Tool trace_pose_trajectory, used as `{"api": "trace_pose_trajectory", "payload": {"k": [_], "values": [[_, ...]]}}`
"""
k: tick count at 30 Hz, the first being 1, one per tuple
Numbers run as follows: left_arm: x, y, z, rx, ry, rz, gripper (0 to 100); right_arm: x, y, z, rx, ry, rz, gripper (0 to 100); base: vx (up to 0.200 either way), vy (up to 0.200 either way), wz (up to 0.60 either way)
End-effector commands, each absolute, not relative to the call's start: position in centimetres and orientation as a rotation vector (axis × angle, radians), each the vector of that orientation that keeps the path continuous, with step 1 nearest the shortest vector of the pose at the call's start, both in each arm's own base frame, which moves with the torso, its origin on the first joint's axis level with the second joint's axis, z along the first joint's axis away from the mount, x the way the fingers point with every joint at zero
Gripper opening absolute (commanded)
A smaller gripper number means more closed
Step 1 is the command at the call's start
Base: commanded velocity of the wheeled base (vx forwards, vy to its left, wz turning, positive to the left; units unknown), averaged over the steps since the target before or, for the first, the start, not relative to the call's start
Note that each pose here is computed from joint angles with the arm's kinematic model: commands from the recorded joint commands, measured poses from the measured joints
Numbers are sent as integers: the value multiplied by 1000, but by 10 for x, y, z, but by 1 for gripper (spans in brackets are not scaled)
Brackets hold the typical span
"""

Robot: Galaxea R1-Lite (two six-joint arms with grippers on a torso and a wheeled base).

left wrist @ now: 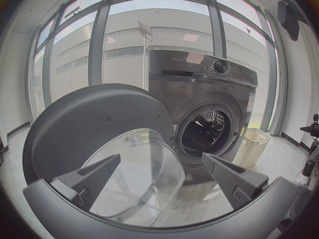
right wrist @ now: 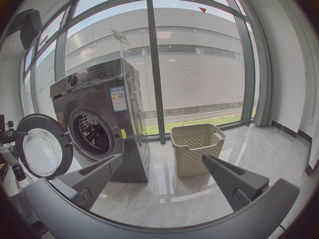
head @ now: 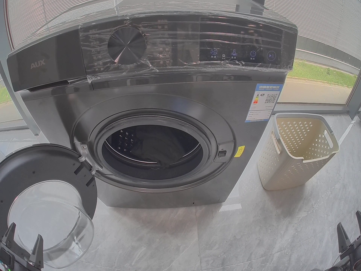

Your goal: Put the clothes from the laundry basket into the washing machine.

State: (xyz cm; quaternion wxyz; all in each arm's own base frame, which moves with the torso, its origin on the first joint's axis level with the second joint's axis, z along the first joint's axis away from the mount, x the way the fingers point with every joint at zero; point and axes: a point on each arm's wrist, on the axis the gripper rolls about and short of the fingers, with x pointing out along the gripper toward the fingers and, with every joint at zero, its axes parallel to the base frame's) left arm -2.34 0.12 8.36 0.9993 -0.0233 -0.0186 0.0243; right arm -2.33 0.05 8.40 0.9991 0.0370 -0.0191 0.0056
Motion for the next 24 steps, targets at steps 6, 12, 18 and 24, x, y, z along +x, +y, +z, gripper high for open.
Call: {"api": "trace_pose_trajectory", "payload": {"k": [6,12,18,24], "values": [[-23,1,78,-44,-29,48,100,-24,0,83,85,-53,13,100,-200,0,0],[-23,1,78,-44,-29,48,100,-24,0,83,85,-52,13,100,-33,0,0],[-23,1,78,-42,-27,49,100,-24,0,83,85,-52,13,100,-67,0,0],[-23,1,78,-42,-29,49,100,-24,0,83,85,-52,13,100,-133,0,0]]}}
